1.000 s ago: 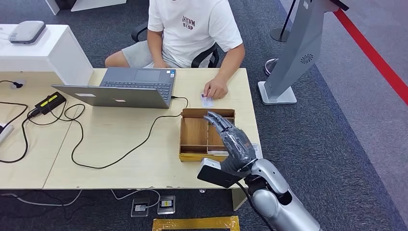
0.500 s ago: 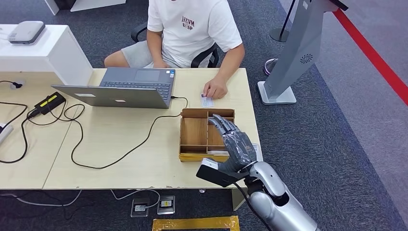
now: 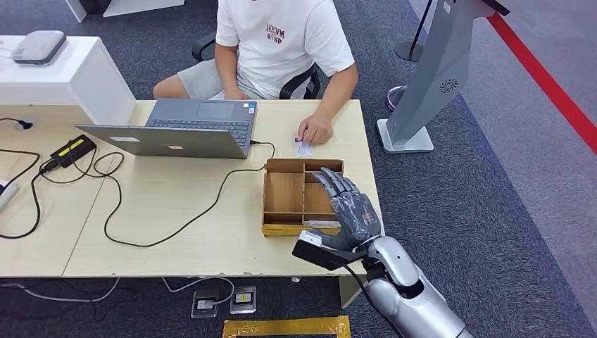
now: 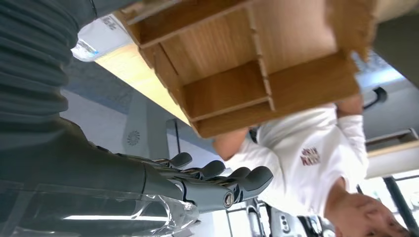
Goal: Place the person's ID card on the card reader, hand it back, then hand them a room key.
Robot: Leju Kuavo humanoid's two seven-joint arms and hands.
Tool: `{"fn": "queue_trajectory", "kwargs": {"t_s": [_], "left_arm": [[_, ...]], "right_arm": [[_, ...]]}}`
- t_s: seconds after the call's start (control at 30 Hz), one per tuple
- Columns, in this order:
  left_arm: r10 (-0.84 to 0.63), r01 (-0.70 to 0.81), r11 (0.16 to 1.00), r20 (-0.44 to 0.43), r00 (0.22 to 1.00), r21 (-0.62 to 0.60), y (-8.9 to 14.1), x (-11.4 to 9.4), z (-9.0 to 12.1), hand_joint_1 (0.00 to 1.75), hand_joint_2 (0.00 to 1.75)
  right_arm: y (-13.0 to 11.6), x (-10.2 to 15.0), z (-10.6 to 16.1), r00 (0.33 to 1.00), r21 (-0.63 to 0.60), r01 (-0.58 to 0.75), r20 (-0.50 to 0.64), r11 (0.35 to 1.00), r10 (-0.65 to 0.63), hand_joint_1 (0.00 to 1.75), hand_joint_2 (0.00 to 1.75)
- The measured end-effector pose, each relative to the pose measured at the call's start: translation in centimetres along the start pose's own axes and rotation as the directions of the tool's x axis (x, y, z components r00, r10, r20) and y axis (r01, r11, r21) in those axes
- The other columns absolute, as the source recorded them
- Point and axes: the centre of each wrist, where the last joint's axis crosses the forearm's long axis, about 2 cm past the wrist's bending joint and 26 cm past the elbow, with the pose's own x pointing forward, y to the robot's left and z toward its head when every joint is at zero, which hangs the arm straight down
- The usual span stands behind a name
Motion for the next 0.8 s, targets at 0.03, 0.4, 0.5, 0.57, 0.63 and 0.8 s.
{"fn": "queue_trajectory", "kwargs": {"t_s": [0.03, 0.4, 0.5, 0.57, 0.63, 0.8], "left_arm": [[0.0, 0.0, 1.0, 0.0, 1.0, 0.0, 0.0, 0.0, 0.0, 0.0, 1.75], [-0.007, 0.007, 1.0, 0.001, 1.0, -0.002, 0.0, 0.0, 0.0, 0.0, 1.75], [-0.007, 0.007, 1.0, 0.003, 1.0, -0.001, 0.1, -0.1, 0.0, 0.0, 1.75], [-0.008, 0.008, 1.0, 0.006, 1.0, 0.001, 0.1, -0.1, 0.0, 0.0, 1.75], [-0.009, 0.009, 1.0, 0.006, 1.0, 0.002, 0.1, -0.1, 0.0, 0.0, 1.75], [-0.011, 0.011, 1.0, 0.007, 1.0, 0.002, 0.1, -0.1, 0.0, 0.0, 1.75]], "right_arm": [[0.4, -0.3, 0.1, 1.0, 0.011, -0.004, -0.009, 1.0, 0.004, 0.0, 1.75], [1.9, -1.6, 0.5, 0.999, 0.076, -0.017, -0.049, 0.997, 0.021, 0.0, 1.75], [2.1, -1.7, 0.5, 0.998, 0.095, -0.019, -0.057, 0.995, 0.025, 0.0, 1.75], [2.2, -1.9, 0.6, 0.998, 0.109, -0.02, -0.063, 0.994, 0.027, 0.0, 1.75], [2.4, -2.0, 0.7, 0.997, 0.118, -0.021, -0.07, 0.993, 0.03, 0.0, 1.75], [2.6, -2.4, 1.0, 0.996, 0.132, -0.025, -0.08, 0.991, 0.036, 0.0, 1.75]]}}
